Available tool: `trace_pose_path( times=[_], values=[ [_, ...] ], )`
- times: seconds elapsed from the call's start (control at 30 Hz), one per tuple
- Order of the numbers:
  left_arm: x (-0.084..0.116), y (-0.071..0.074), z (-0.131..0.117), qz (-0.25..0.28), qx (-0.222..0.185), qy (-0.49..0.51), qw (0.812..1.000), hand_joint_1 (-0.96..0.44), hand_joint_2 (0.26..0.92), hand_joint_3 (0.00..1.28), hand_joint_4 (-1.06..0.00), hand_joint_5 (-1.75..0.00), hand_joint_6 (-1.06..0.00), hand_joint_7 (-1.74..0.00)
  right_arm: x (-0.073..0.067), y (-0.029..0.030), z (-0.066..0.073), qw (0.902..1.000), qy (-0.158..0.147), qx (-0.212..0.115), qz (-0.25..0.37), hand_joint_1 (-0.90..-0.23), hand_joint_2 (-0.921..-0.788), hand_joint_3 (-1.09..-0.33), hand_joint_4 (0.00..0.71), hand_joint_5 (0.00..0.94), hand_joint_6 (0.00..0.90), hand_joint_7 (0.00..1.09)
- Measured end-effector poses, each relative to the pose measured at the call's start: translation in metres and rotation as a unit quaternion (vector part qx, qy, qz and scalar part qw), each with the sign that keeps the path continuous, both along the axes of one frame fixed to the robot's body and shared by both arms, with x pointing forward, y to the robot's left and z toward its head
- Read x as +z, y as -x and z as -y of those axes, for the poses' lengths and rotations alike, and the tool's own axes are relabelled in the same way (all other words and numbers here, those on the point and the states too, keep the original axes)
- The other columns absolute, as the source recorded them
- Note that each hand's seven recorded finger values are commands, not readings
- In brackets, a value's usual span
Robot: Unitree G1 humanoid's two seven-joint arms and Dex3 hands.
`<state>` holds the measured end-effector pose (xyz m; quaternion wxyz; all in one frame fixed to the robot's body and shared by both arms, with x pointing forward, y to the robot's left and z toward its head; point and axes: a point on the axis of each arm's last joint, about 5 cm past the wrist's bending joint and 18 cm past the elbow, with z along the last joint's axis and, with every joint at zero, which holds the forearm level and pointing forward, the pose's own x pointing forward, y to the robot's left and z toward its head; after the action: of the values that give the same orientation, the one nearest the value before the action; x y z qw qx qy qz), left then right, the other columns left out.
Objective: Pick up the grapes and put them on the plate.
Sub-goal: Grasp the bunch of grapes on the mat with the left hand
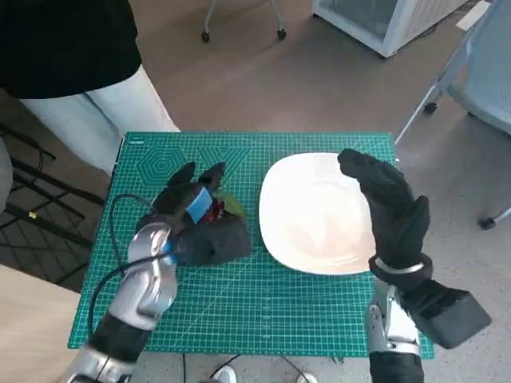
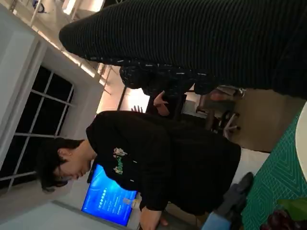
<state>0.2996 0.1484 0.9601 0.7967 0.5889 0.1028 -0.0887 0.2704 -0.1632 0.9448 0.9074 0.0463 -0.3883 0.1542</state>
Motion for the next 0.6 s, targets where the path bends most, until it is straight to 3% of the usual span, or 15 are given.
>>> trace_pose_path(
  times=[0.33, 0.6],
  values=[
    [-0.018, -0.017, -0.002, -0.061, 0.018, -0.023, 0.998, -0.25, 0.716, 0.01, 0.00, 0.00, -0.20, 0.00, -0.001, 0.0000, 0.000, 1.0000, 0.000, 0.000, -0.001, -0.703, -0.921, -0.697, 0.348, 0.004, 0.034, 0.57],
    [-0.018, -0.027, -0.001, -0.082, 0.024, -0.028, 0.996, -0.22, 0.720, 0.01, -0.01, 0.00, -0.21, -0.01, -0.001, 0.0000, 0.000, 1.0000, -0.001, 0.000, -0.001, -0.704, -0.921, -0.697, 0.349, 0.004, 0.035, 0.57]
  ],
)
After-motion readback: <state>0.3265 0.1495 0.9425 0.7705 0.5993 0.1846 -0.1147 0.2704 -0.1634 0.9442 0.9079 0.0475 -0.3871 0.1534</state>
